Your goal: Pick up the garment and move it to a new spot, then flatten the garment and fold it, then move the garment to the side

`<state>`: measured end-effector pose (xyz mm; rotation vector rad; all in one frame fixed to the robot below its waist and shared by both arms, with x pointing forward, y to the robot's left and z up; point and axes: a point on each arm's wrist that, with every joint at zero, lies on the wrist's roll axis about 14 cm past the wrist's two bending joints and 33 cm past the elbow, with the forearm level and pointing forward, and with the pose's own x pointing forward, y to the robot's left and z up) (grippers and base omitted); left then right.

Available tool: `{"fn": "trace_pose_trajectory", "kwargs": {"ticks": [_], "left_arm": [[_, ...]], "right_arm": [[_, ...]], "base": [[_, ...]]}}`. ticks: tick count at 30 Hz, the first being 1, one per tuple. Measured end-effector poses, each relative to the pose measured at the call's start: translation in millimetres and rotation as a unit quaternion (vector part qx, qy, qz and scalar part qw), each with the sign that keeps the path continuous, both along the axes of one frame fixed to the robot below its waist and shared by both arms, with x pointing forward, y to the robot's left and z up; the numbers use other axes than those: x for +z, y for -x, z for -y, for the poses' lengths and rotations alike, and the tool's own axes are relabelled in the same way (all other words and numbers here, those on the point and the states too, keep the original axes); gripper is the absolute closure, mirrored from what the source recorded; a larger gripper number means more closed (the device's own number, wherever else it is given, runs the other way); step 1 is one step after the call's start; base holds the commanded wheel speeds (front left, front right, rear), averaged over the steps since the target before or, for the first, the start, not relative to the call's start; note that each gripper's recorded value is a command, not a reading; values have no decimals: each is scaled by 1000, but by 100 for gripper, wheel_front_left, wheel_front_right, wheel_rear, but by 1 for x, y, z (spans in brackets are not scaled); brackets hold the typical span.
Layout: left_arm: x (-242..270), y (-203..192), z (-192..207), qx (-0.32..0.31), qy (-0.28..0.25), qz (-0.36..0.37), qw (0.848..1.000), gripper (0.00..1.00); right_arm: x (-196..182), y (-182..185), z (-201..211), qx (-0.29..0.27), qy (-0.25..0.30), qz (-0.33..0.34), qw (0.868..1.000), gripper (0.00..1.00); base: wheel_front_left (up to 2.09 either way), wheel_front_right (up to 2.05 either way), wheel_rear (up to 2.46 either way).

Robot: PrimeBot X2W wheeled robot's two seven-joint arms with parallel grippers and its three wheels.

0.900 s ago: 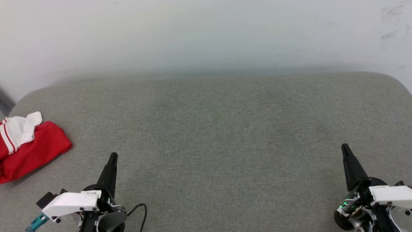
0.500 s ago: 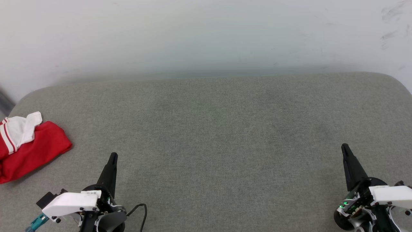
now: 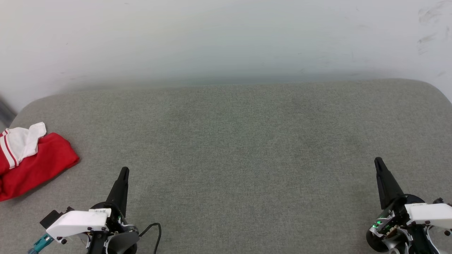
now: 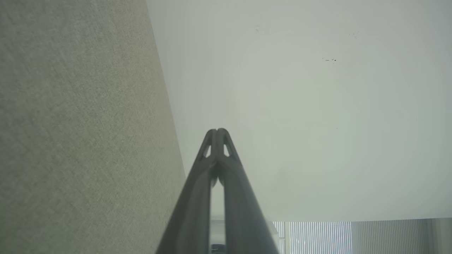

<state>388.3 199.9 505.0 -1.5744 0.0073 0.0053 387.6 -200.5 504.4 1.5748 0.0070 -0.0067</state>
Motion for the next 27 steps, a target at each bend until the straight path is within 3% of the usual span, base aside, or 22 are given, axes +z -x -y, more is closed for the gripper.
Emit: {"fn": "trace_pose_trajectory", "kwargs": {"ticks": [14, 15, 21, 27], "left_arm": [[0, 0, 0, 0, 0, 0, 1000, 100], [0, 0, 0, 0, 0, 0, 1000, 0], [-26, 13, 1, 3, 4, -39, 999, 0], [-21, 12, -4, 17, -12, -32, 999, 0]], "right_arm": [[0, 0, 0, 0, 0, 0, 1000, 100], [0, 0, 0, 0, 0, 0, 1000, 0], [-26, 13, 1, -5, -3, -39, 999, 0], [-26, 13, 4, -17, 13, -39, 999, 0]], "base": [[0, 0, 0], [0, 0, 0], [0, 0, 0], [0, 0, 0]]}}
